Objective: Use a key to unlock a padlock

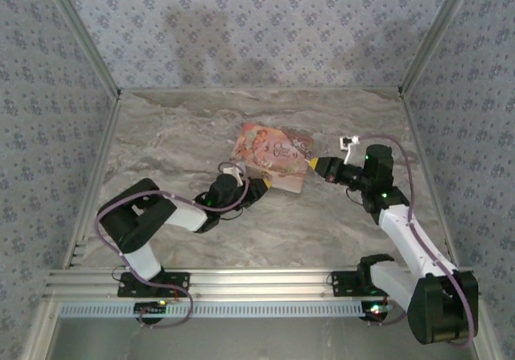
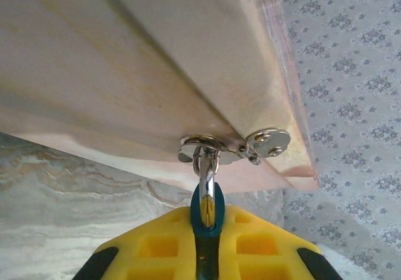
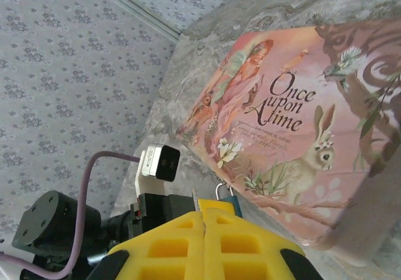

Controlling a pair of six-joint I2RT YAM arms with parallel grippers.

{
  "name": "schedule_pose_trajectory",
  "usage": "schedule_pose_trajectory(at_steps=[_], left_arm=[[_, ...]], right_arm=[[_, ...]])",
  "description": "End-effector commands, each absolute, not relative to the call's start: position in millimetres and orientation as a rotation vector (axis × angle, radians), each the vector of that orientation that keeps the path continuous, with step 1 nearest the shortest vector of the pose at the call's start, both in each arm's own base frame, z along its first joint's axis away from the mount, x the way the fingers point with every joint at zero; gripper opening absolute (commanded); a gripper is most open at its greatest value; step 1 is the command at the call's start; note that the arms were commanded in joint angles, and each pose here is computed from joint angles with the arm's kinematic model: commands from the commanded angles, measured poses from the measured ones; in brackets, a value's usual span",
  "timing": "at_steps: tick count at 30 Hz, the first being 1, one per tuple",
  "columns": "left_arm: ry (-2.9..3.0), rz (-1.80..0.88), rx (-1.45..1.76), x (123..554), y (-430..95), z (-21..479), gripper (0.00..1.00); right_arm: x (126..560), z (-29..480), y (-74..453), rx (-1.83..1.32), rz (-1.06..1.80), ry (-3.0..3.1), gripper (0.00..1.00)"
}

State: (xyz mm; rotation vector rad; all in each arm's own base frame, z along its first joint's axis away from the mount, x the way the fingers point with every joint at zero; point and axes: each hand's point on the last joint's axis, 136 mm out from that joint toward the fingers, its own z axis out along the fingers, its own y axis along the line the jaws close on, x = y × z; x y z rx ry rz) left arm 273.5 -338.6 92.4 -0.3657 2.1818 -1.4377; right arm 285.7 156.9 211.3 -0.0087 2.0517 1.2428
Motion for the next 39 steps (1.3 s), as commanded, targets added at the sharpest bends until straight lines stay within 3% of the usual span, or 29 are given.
schedule_pose_trajectory(at_steps=[1, 15, 39], left_arm=[[2.018, -1.528, -0.394, 283.7, -347.7, 127.4, 0.10], [1.954, -1.665, -0.444, 298.7, -374.1, 138.9, 0.12], [1.931, -1.726, -0.421, 298.7, -384.1, 156.2, 0.12]], right_arm=[[279.8, 215.3, 160.9, 0.050, 1.346, 2.008, 0.00], [254.3, 151.3, 173.6, 0.387, 1.390, 2.032, 0.00], [261.7, 122.0, 194.0, 0.683, 1.382, 2.006, 0.00]])
